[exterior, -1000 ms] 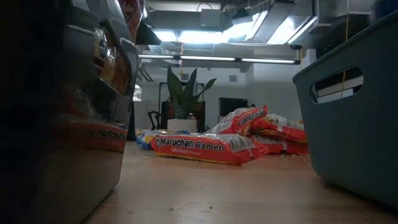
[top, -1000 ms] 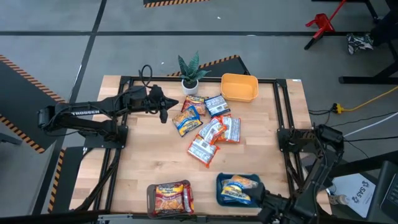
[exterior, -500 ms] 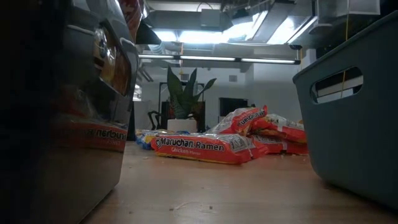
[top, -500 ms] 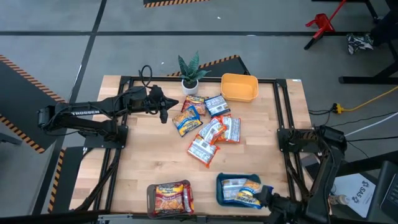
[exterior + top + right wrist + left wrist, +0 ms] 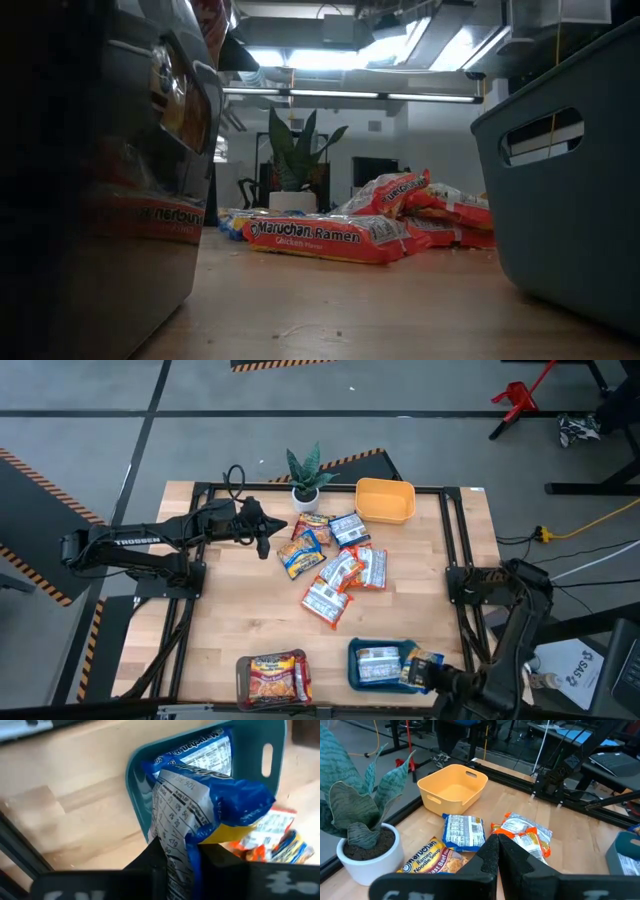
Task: Sort Maruchan noodles
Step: Put the blue noodle pack into the blue bin, then put the orange noodle pack into the yellow bin
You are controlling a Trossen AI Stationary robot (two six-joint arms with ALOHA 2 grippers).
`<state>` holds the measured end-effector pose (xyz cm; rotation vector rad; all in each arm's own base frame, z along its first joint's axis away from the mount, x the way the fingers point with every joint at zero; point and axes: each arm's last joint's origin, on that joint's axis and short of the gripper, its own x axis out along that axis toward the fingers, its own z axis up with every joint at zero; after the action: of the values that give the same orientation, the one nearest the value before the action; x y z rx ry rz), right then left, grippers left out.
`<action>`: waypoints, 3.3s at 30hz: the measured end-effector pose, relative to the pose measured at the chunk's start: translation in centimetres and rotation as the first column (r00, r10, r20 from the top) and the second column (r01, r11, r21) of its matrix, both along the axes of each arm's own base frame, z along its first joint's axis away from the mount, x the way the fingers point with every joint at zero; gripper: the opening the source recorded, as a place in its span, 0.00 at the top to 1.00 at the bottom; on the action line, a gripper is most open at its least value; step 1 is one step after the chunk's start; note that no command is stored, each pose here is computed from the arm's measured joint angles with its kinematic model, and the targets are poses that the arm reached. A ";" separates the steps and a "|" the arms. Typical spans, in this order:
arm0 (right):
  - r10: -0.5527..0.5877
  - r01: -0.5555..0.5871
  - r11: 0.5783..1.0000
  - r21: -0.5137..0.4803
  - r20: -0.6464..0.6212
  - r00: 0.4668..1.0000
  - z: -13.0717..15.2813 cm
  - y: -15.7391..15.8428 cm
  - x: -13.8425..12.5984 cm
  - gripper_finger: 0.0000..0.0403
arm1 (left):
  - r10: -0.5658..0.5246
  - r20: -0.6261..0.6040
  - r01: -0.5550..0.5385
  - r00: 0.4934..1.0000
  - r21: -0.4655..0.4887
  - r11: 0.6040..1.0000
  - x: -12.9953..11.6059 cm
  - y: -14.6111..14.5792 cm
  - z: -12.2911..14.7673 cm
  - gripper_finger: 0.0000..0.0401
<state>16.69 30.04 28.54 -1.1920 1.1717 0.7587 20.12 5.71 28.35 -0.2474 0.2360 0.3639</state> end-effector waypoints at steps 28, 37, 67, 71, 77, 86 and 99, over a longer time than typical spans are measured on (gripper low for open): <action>0.222 -0.222 0.975 0.017 -0.127 0.967 -1.8 -1.2 2.5 0.90 | -0.021 -0.023 0.022 1.000 0.042 0.999 0.0 0.0 -0.1 1.00; 0.235 -0.224 0.970 0.096 -0.131 0.963 -1.8 -0.6 2.6 0.90 | -0.021 -0.024 0.022 0.999 0.042 0.999 0.0 0.0 -0.1 1.00; 0.123 -0.101 0.989 0.112 -0.210 0.970 -4.9 -1.3 2.7 0.81 | -0.021 -0.024 0.022 0.999 0.042 0.999 0.0 0.0 -0.1 1.00; 0.039 -0.013 0.993 0.120 -0.214 0.976 -4.9 -1.8 3.5 0.71 | -0.021 -0.024 0.022 0.999 0.043 0.999 0.0 0.0 -0.1 1.00; 0.011 0.019 0.991 0.130 -0.226 0.974 -4.9 -1.9 3.6 0.59 | -0.021 -0.024 0.022 0.999 0.043 0.999 0.0 0.0 -0.1 1.00; -0.090 0.119 0.982 0.148 -0.191 0.978 -1.8 -2.3 3.5 0.57 | -0.021 -0.024 0.022 1.000 0.043 0.999 0.0 0.0 -0.1 1.00; -0.434 0.434 0.894 0.111 -0.019 0.901 4.7 -4.2 3.0 0.57 | -0.078 -0.005 0.078 0.997 -0.004 0.997 0.1 -0.2 0.0 1.00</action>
<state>19.72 25.86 33.28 -0.7937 1.3125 0.4709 20.17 5.50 28.30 -0.2407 0.2503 0.2866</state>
